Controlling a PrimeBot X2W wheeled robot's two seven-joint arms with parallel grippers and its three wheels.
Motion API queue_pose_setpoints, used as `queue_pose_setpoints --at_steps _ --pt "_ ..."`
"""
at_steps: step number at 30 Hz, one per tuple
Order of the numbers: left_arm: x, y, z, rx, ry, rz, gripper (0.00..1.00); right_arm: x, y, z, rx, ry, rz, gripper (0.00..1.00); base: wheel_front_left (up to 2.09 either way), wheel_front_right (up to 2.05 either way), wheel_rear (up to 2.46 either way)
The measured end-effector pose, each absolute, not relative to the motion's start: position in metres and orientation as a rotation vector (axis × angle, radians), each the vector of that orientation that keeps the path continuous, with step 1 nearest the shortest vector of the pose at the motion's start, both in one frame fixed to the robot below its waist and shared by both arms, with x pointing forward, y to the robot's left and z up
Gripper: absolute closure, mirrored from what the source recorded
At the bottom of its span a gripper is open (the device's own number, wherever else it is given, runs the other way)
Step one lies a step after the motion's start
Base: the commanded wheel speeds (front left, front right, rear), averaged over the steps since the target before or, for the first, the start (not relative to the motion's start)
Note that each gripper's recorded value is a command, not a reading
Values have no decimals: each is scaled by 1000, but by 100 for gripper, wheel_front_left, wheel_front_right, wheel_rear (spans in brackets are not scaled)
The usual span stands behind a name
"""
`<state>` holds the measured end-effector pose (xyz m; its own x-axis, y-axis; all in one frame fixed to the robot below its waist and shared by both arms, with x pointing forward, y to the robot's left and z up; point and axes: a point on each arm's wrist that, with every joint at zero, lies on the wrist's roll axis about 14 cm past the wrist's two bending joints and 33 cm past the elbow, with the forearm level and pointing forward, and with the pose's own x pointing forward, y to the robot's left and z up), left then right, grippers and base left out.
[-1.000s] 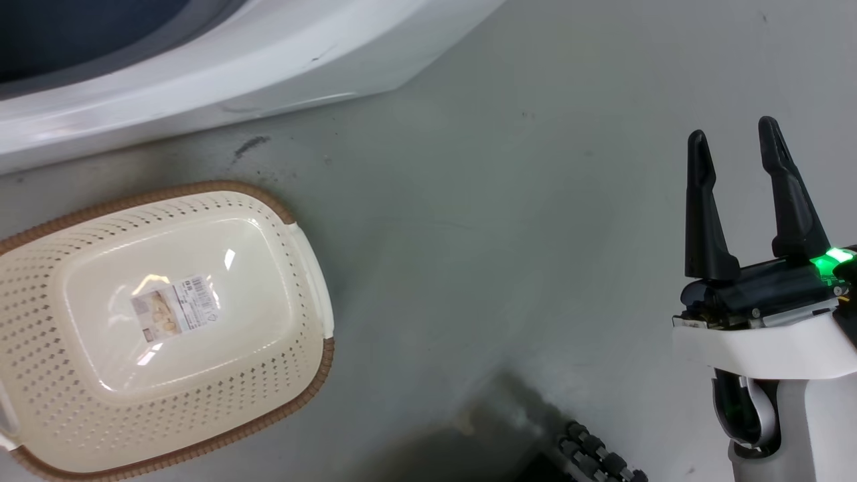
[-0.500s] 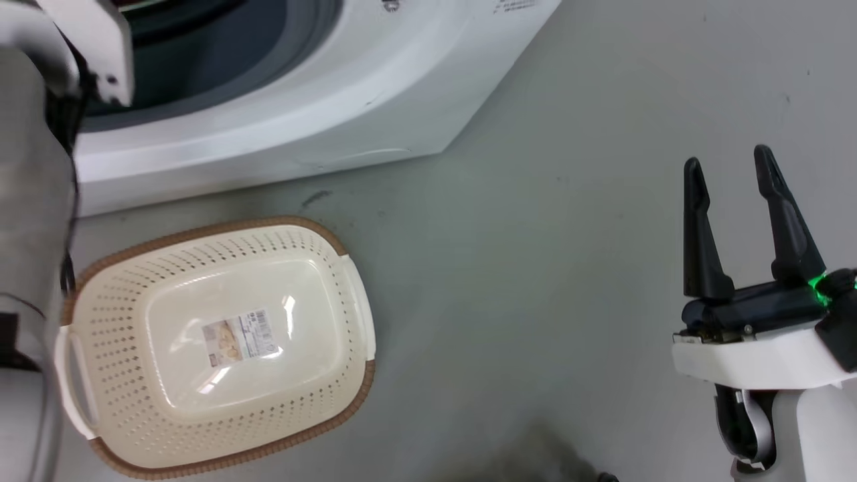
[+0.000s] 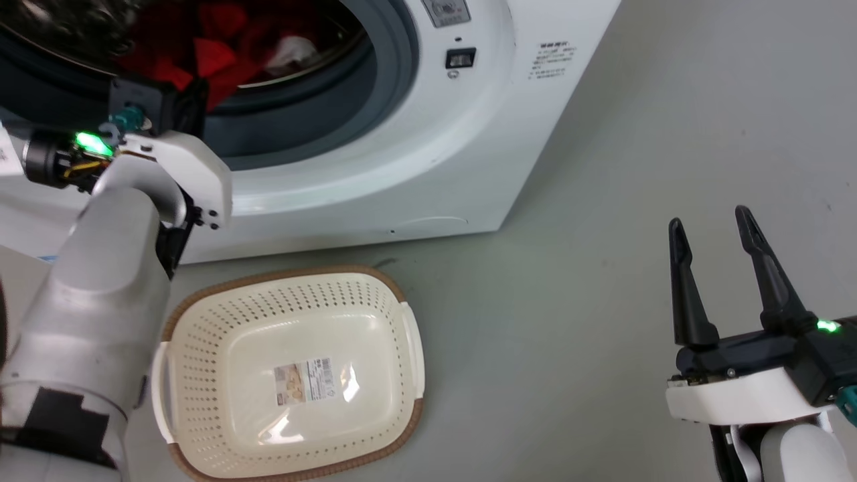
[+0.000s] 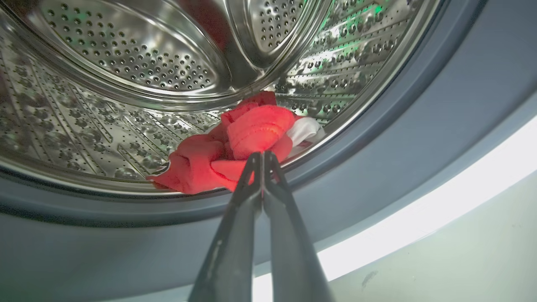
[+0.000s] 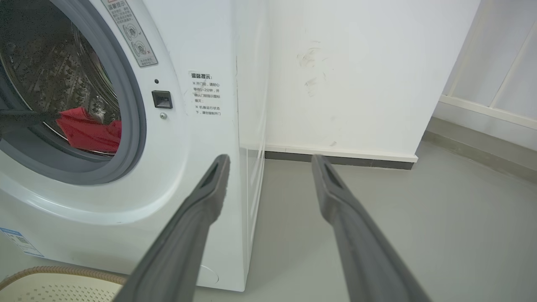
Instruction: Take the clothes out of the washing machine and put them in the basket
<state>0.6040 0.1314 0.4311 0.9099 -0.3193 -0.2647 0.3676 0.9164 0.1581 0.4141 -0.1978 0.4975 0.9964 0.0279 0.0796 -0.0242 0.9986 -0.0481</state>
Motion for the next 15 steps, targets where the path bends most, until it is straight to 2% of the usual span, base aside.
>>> queue_pose_setpoints --at_steps 15 --pt "523 136 546 168 -110 -340 100 379 -174 527 -32 -150 90 0 0 0 0"
